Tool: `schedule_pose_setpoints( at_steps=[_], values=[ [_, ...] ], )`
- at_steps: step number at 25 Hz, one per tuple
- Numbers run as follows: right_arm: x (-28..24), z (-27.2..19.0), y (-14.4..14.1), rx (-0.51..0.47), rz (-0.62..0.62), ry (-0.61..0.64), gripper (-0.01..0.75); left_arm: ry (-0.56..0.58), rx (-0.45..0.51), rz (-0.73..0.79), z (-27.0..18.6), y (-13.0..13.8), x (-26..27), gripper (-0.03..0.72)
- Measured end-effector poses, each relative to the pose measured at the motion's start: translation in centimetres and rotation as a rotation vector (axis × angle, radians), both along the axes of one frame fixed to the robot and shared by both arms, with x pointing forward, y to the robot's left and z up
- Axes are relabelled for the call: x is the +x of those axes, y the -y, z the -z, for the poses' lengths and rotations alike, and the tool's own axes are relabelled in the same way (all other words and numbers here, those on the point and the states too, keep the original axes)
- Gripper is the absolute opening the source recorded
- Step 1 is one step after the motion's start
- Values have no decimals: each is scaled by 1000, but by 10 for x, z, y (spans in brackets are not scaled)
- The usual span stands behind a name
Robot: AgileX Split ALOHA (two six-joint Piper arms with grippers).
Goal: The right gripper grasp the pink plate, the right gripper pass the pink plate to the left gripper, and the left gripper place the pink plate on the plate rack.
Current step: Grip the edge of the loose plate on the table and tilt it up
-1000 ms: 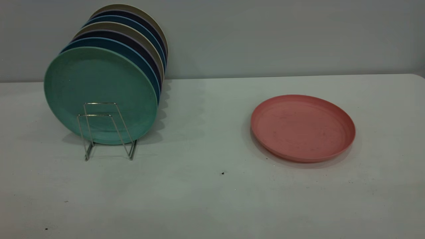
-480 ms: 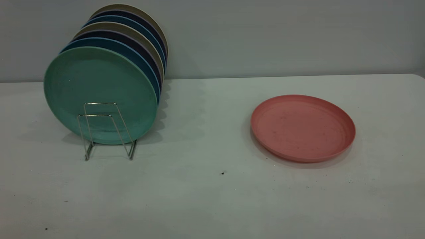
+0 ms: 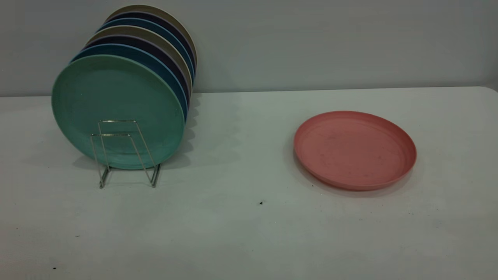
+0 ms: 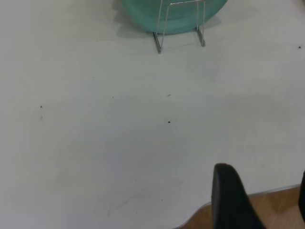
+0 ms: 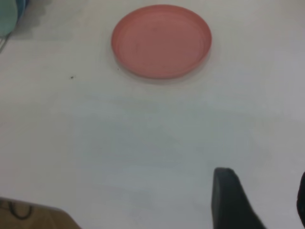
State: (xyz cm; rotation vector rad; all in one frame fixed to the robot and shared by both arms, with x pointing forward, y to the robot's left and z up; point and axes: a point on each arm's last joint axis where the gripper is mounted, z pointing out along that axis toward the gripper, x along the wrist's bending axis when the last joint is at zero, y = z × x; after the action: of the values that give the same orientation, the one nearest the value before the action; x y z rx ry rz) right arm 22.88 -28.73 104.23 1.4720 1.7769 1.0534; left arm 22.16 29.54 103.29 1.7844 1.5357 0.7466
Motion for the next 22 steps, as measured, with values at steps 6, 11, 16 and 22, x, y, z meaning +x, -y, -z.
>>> schedule_pose_setpoints(
  at_steps=[6,11,16,22],
  values=[
    [2,0,0,1,-1,-9,357,4,-25,-24,-2,0,1,378],
    [32,-15,-4,36,1,-56,394,45,-24,-62,-34,-2,24,427],
    [83,-37,-8,45,14,-122,483,-1,21,-42,-72,0,87,526],
    [149,-48,-17,34,-28,-193,508,-124,66,-9,-85,4,169,544]
  ],
)
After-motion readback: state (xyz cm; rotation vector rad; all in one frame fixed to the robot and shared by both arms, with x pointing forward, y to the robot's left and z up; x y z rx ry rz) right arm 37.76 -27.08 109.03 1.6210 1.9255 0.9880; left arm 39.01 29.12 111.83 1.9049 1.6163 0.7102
